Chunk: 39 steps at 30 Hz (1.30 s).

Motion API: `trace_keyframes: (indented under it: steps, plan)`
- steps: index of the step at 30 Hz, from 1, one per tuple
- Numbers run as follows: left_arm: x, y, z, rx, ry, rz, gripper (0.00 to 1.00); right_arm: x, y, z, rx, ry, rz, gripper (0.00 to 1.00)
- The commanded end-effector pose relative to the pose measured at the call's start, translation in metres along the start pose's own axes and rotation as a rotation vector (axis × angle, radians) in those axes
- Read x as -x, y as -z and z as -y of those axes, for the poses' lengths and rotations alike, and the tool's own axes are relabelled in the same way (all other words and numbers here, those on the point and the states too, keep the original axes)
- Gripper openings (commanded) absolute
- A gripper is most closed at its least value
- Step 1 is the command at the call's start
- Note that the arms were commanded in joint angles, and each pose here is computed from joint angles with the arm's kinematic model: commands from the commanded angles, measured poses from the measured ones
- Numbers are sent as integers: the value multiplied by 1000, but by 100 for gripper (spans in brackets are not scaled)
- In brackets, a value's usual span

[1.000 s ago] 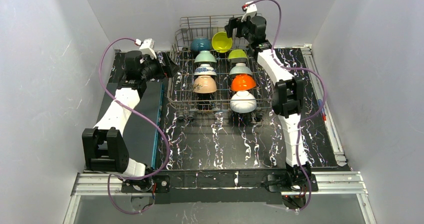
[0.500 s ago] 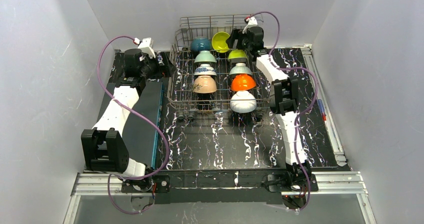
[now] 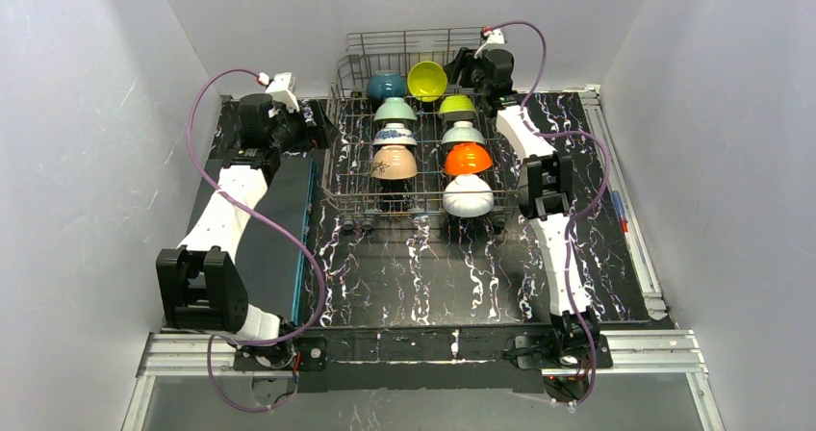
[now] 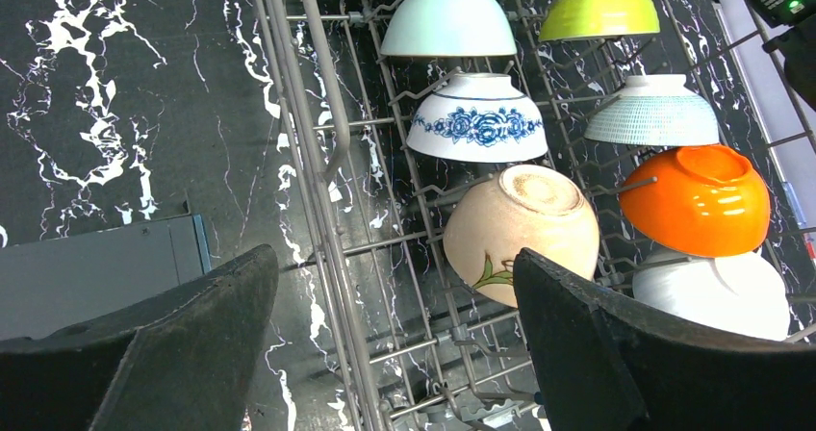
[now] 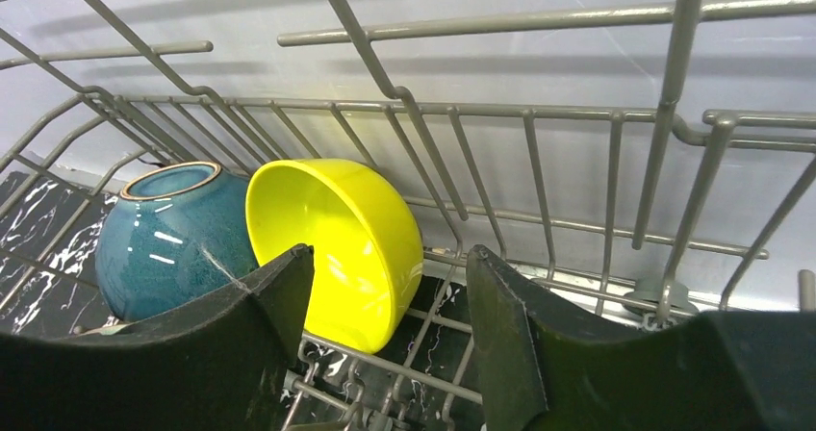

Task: Load the bowls into the dish rack
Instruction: Adjust the bowl in the dish rack.

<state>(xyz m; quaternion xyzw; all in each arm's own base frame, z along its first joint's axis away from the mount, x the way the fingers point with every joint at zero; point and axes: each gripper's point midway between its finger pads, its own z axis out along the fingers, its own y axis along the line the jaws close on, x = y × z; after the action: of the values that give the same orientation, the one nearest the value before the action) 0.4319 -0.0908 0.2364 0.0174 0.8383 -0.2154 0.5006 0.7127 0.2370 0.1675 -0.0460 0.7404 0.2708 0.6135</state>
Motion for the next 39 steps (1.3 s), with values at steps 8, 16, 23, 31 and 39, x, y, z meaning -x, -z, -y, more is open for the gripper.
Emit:
trace_keyframes:
  steps: [8, 16, 23, 31, 39]
  plan:
    - [44, 22, 15, -10, -94, 69, 88, -1, -10, -9, 83, 38, 70, 61]
    - [84, 3, 52, -16, -148, 82, 85, 41, 15, -20, 109, 47, 114, 64]
    - [89, -91, 107, -99, -159, -7, 85, 93, 54, -30, 86, 86, 146, 74]
    - [75, -217, 132, -209, -45, 72, 75, 111, 98, -31, 58, 64, 134, 84]
    - [93, -269, 139, -221, -43, 290, 67, 87, 105, -12, 11, 35, 41, 99]
